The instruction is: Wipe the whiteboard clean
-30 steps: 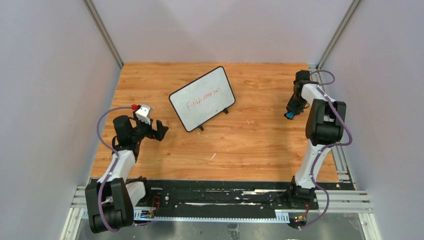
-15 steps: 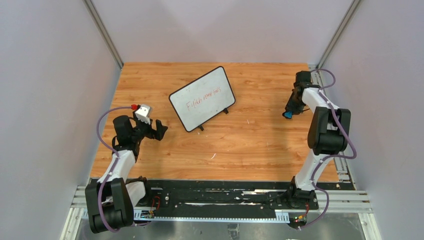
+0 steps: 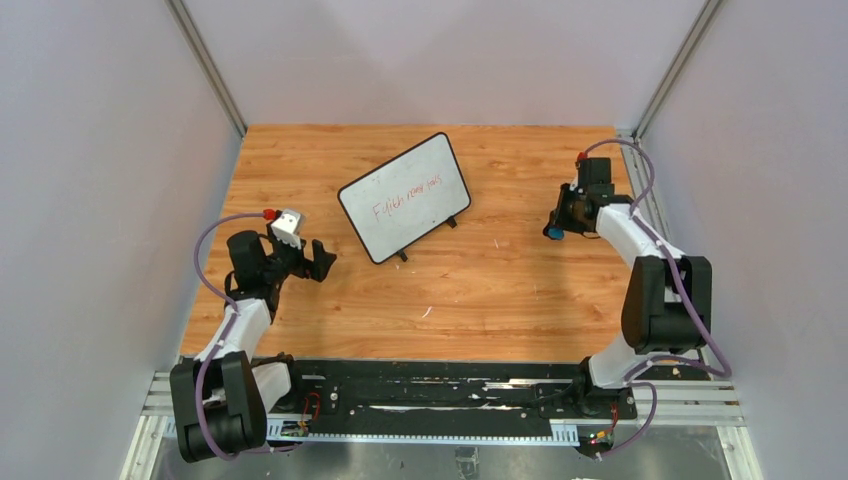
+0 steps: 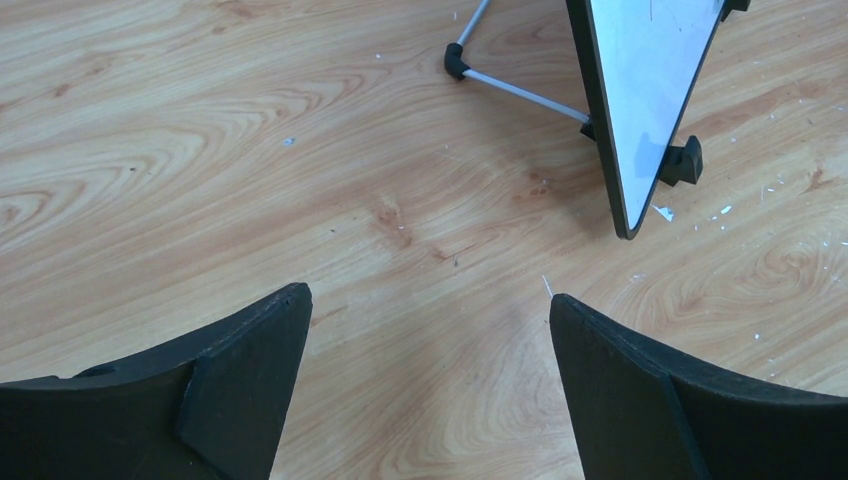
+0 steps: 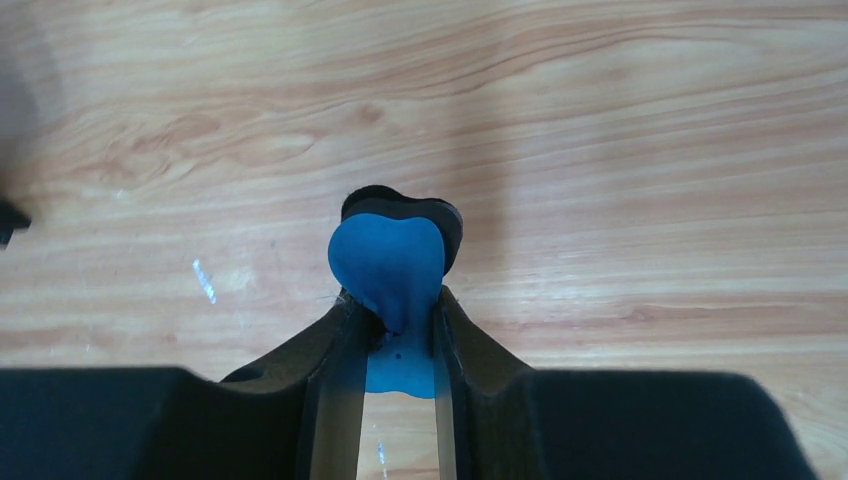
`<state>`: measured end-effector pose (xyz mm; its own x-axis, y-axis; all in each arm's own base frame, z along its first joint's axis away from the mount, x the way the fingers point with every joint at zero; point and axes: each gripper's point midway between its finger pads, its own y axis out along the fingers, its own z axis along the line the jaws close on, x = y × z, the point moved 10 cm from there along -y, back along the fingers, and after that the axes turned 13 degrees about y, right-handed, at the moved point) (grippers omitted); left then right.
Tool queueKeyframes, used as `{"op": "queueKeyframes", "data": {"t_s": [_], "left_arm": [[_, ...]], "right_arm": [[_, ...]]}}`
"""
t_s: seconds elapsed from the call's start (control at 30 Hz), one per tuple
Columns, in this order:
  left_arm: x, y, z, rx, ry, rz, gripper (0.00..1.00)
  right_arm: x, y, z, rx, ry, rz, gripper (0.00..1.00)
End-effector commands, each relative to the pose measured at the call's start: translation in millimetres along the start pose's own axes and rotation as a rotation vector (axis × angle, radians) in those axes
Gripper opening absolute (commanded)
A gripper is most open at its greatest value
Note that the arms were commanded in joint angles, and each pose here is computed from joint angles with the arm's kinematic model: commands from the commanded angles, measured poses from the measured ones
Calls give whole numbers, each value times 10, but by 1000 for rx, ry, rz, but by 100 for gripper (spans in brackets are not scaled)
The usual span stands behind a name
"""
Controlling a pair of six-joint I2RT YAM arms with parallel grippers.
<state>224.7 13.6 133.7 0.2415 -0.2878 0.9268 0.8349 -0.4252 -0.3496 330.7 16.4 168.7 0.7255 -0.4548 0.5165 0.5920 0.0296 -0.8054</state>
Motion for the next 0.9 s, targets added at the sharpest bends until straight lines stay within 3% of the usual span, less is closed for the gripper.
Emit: {"op": "queueKeyframes", "data": {"t_s": [0.0, 0.27, 0.57, 0.87], "left_arm": [[91, 22, 49, -8, 6, -27, 93], [220, 21, 85, -43, -49, -75, 73], [476, 129, 150, -317, -157, -181, 79], [660, 331, 256, -339, -173, -202, 78]], "right_arm": [[-204, -63, 242, 209, -172, -62, 1], [-415, -206, 590, 296, -349, -176, 1], [-502, -166, 755, 298, -415, -168, 1], [-495, -229, 873, 291, -458, -192, 1]]}}
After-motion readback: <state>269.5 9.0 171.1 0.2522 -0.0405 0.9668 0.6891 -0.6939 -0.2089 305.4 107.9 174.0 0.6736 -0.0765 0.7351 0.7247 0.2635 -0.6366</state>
